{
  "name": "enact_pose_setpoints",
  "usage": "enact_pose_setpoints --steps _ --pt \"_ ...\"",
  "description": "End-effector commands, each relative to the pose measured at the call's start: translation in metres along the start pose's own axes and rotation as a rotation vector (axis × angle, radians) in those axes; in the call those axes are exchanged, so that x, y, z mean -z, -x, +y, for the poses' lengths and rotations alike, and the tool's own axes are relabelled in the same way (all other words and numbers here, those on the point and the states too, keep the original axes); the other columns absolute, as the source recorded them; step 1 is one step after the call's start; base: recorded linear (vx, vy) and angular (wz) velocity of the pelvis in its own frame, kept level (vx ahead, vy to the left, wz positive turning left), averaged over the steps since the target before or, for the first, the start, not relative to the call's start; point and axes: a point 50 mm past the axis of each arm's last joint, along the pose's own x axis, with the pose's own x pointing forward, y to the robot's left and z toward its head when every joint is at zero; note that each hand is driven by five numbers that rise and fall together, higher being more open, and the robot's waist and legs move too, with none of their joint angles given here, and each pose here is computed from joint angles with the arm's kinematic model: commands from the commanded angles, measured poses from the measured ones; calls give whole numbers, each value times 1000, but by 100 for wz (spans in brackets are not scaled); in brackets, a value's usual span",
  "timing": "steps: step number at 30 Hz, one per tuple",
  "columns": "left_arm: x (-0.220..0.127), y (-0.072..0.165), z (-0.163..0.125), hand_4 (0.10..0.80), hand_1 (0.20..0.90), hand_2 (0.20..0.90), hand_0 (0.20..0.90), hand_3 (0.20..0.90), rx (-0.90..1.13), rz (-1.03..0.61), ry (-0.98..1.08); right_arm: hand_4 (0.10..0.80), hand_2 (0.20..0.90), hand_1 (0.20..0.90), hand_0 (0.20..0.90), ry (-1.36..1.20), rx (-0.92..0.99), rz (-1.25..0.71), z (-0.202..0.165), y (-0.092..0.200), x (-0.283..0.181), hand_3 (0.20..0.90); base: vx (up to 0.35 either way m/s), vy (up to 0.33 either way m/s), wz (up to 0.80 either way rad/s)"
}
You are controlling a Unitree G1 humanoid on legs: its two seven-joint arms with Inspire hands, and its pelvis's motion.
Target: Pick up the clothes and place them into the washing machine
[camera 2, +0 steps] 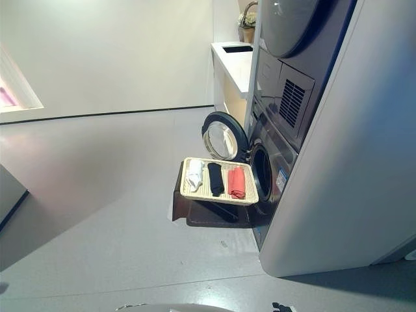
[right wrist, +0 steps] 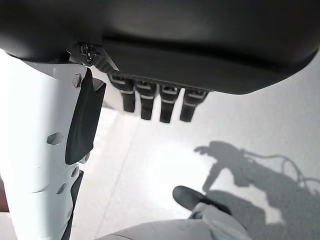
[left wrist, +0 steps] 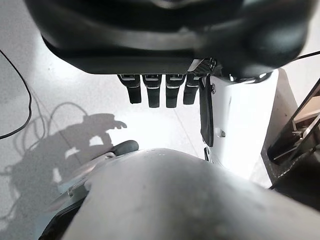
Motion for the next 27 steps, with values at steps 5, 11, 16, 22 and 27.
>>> enact_pose_setpoints --steps 5,11,16,22,27 --pt "-23 -4 4 800 900 900 900 900 -8 -52 25 800 900 900 900 49 -13 -40 1 -4 -17 900 0 0 0" --pt "-22 -4 5 800 900 900 900 900 -15 -47 23 800 900 900 900 49 -12 -41 1 -4 -17 900 0 0 0" --pt "-22 -4 5 800 900 900 900 900 -14 -46 21 800 900 900 900 47 -13 -43 1 -4 -18 900 0 0 0" --pt "-23 -5 3 800 900 900 900 900 -4 -48 20 800 900 900 900 46 -18 -44 1 -4 -19 900 0 0 0" --pt "-31 -5 6 800 900 900 900 900 -14 -74 1 800 900 900 900 42 -15 -59 1 -5 -24 900 14 34 -3"
